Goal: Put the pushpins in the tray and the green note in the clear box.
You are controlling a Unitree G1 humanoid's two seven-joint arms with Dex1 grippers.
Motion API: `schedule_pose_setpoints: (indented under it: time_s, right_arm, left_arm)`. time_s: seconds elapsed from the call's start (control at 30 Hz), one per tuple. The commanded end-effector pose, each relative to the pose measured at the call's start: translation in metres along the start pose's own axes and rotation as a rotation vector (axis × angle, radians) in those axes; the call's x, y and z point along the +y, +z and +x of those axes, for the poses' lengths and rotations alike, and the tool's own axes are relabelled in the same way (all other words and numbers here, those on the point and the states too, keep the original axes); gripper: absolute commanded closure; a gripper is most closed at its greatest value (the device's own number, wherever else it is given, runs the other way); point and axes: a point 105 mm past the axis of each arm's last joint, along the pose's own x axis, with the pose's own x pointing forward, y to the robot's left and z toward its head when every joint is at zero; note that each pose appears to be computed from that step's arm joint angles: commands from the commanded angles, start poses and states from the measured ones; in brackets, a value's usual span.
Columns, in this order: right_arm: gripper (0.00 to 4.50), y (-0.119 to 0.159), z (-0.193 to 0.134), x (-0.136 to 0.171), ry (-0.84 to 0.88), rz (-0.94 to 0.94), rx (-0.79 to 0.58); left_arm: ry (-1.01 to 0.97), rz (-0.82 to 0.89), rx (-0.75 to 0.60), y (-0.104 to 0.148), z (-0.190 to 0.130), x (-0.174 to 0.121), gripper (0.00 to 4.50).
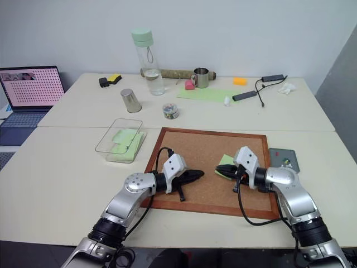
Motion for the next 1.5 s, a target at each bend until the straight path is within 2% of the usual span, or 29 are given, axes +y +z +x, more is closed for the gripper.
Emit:
schedule_pose_setpoints:
  time_s: [0.03,0.17,0.3,0.4,0.57,0.87,1.17,1.23,1.27,1.5]
  right_arm:
    - [4.45,0.027,-0.009,-0.005,0.003,-0.119,-0.038]
    - [4.45,0.035,-0.014,-0.004,0.025,-0.236,-0.011]
    - [4.5,0.035,-0.017,-0.001,0.069,-0.396,0.04]
    - [4.5,0.038,-0.018,0.0,0.096,-0.499,0.055]
    - [4.5,0.048,-0.015,0.0,0.125,-0.65,0.048]
    - [4.5,0.059,-0.006,0.014,0.191,-0.76,0.006]
    - [4.5,0.063,0.0,0.023,0.22,-0.77,-0.029]
    - [4.5,0.063,0.001,0.024,0.222,-0.771,-0.034]
    - [4.5,0.064,0.001,0.024,0.222,-0.771,-0.036]
    - [4.5,0.064,0.002,0.024,0.219,-0.773,-0.041]
  left_arm:
    - [0.012,-0.112,-0.008,-0.001,0.0,0.002,4.5]
    - [0.038,-0.154,-0.117,0.036,-0.015,0.02,4.5]
    - [-0.06,-0.283,-0.239,0.077,-0.035,0.021,3.85]
    - [-0.124,-0.369,-0.288,0.094,-0.042,0.019,3.23]
    - [-0.194,-0.452,-0.296,0.103,-0.039,0.016,2.35]
    - [-0.235,-0.513,-0.282,0.103,-0.01,0.009,0.66]
    - [-0.241,-0.546,-0.275,0.104,0.009,0.004,0.66]
    - [-0.236,-0.555,-0.276,0.103,0.01,0.006,1.01]
    - [-0.238,-0.556,-0.279,0.103,0.01,0.006,1.05]
    - [-0.264,-0.549,-0.276,0.102,0.012,0.0,2.49]
